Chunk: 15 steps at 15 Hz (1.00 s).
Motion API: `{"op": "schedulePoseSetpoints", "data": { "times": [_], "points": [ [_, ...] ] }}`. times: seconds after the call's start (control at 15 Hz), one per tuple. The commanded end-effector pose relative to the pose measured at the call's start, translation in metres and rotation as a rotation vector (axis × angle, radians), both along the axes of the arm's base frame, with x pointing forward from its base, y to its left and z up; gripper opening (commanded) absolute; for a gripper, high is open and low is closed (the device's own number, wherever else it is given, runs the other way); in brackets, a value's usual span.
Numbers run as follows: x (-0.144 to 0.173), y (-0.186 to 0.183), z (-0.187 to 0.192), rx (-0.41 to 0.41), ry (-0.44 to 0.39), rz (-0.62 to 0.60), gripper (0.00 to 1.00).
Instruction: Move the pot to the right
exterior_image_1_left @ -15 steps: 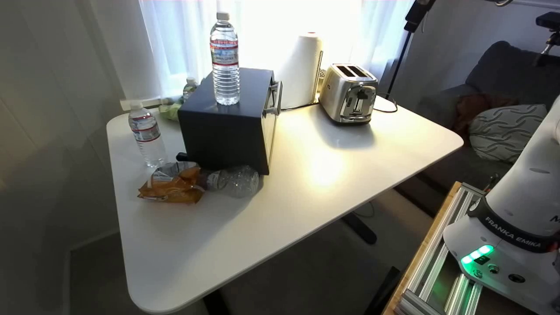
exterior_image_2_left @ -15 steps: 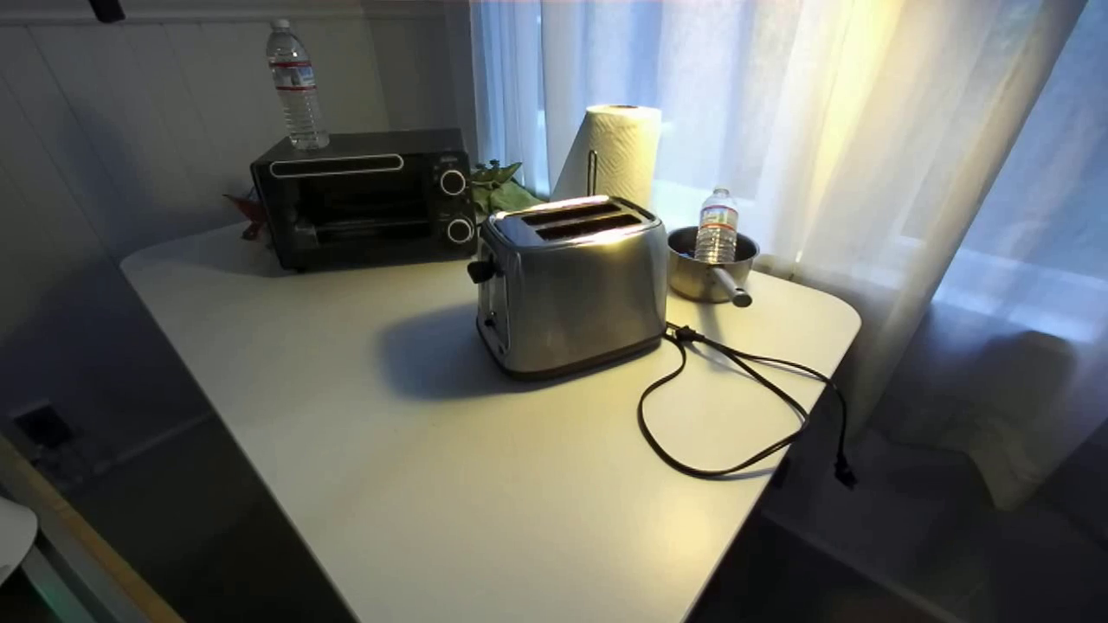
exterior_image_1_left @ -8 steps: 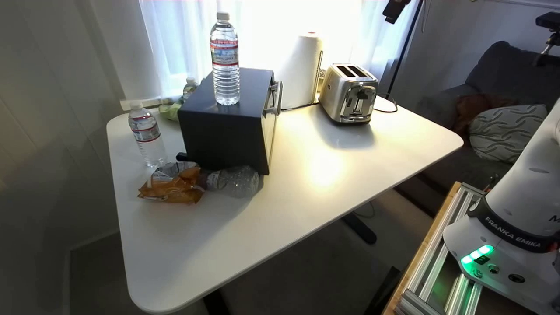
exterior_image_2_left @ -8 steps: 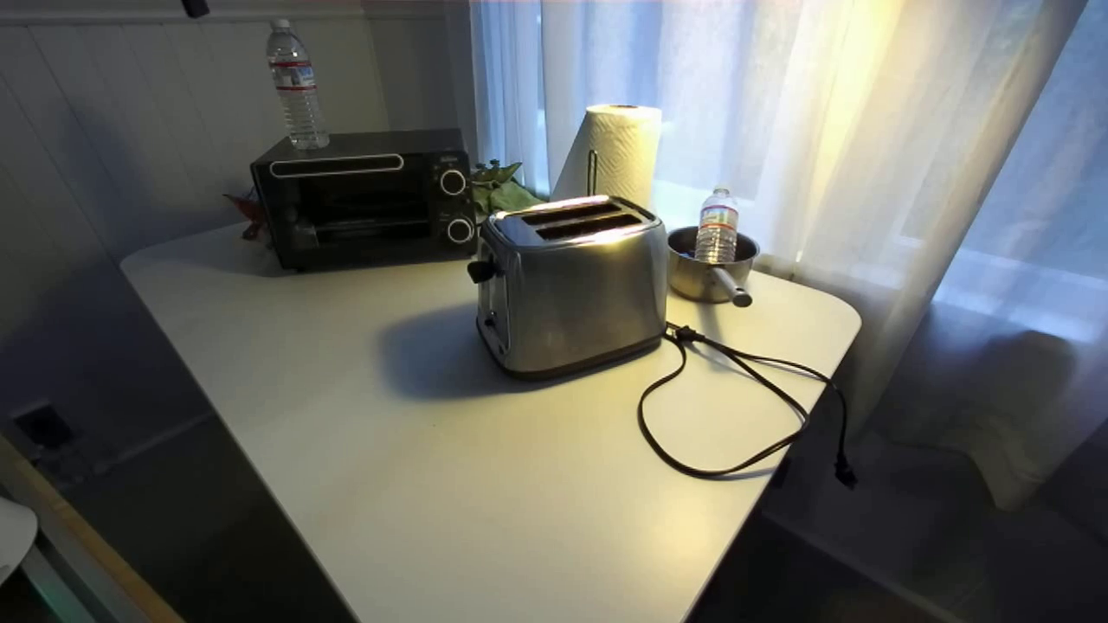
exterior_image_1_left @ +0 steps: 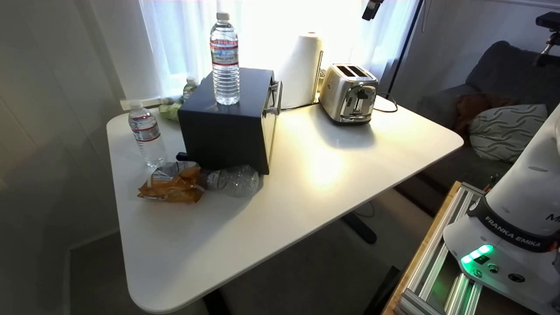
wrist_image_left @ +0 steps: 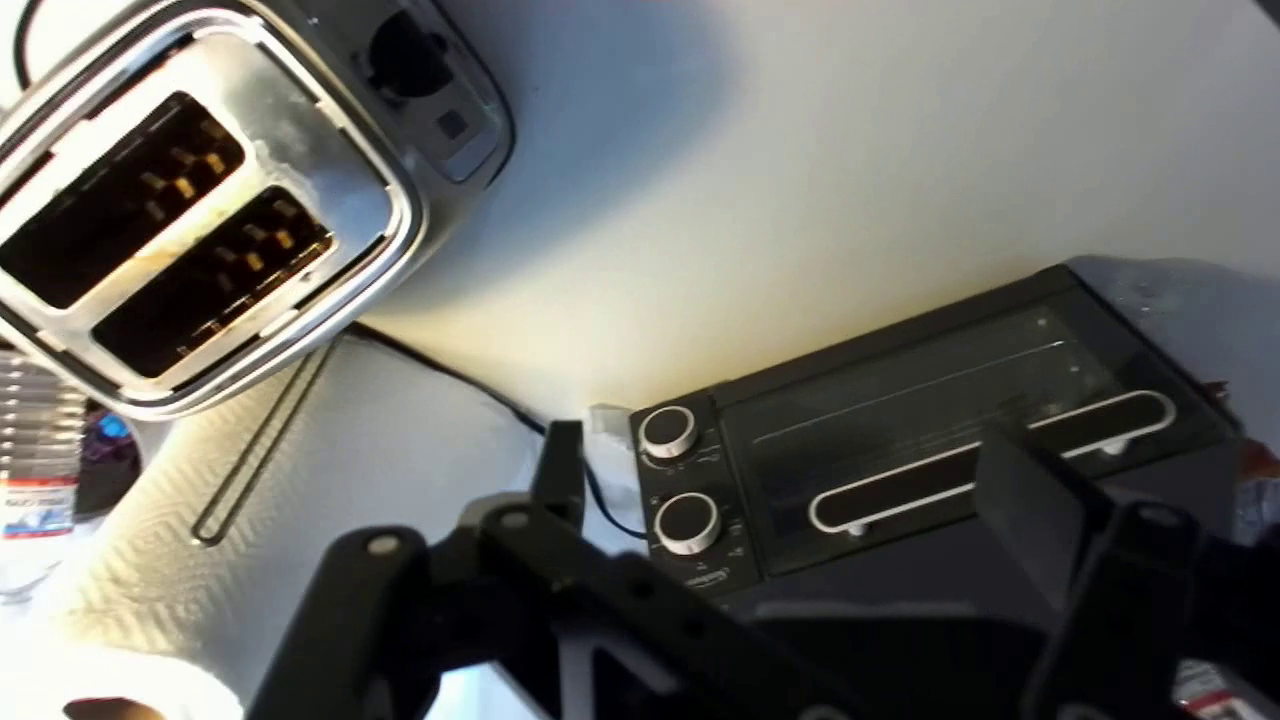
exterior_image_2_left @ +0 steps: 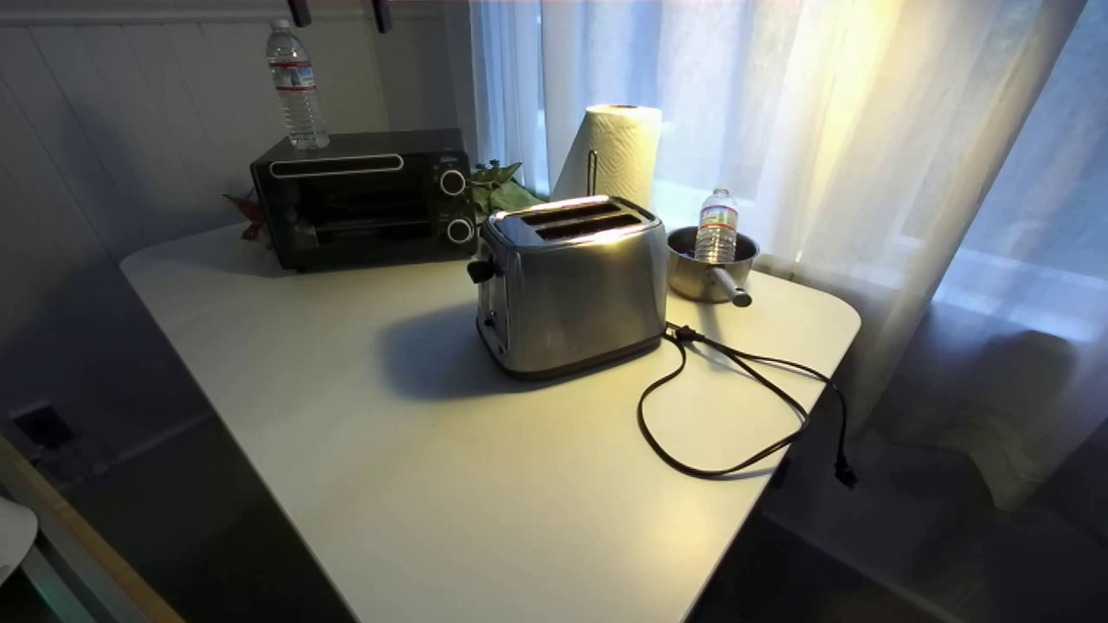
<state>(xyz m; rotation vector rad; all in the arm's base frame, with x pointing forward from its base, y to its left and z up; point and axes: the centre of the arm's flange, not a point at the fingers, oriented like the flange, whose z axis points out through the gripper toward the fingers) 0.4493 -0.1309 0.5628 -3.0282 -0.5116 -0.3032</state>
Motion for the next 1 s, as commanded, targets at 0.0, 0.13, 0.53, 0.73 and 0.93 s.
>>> {"op": "schedulePoseSetpoints", "data": {
  "times": [0.0,0.13,0.53,0.73,0.93],
  "points": [
    [0.058,-0.062,-0.001,-0.069,-0.042,0.054,1.00],
    [0.073,-0.096,-0.011,-0.121,-0.066,0.073,1.00],
    [0.095,-0.195,-0.049,-0.289,-0.130,0.072,1.00],
    [0.098,-0.231,-0.069,-0.293,-0.174,-0.019,1.00],
    [0.085,-0.226,-0.075,-0.298,-0.144,-0.022,1.00]
  ]
}}
